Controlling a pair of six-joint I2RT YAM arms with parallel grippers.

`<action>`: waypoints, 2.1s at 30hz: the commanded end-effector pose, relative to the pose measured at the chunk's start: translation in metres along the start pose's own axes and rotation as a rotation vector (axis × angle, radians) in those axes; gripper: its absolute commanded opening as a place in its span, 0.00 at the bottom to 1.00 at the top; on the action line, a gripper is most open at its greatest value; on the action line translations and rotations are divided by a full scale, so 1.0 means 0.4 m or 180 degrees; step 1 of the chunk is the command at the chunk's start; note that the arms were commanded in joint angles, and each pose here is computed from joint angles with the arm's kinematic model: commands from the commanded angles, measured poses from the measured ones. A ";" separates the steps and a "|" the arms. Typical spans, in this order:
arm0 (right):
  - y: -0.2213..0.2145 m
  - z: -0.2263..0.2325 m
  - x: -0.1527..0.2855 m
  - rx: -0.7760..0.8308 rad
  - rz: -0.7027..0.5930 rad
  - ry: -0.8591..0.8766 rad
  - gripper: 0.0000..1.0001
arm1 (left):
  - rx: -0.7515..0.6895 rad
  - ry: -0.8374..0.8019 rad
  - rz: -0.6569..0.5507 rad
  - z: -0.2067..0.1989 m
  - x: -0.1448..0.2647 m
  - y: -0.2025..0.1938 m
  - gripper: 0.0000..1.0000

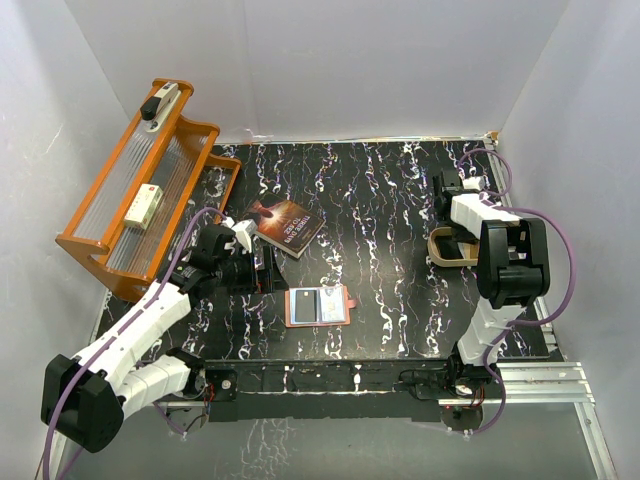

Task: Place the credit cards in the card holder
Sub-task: Pick up the credit card from the storage box.

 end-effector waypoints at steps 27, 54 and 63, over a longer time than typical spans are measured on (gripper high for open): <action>0.060 -0.038 0.039 -0.0319 -0.0350 0.0036 0.32 | -0.0042 -0.0040 -0.0029 -0.014 0.013 0.010 0.99; 0.056 -0.052 0.005 -0.0361 -0.0264 0.0007 0.26 | -0.0050 -0.0050 -0.0038 -0.016 0.015 0.012 0.99; 0.073 -0.055 0.009 -0.0371 -0.0282 0.0018 0.23 | -0.0053 -0.0046 -0.0020 -0.015 0.013 0.012 0.99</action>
Point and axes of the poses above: each gripper's point midway between its finger pads, its own x axis back along the fingers, its own z axis along the line the jaws close on, y = z × x, the point moved 5 cm from there along x, back along the fingers, and after that the axes turned 3 degrees about x, right-handed, at the moved point
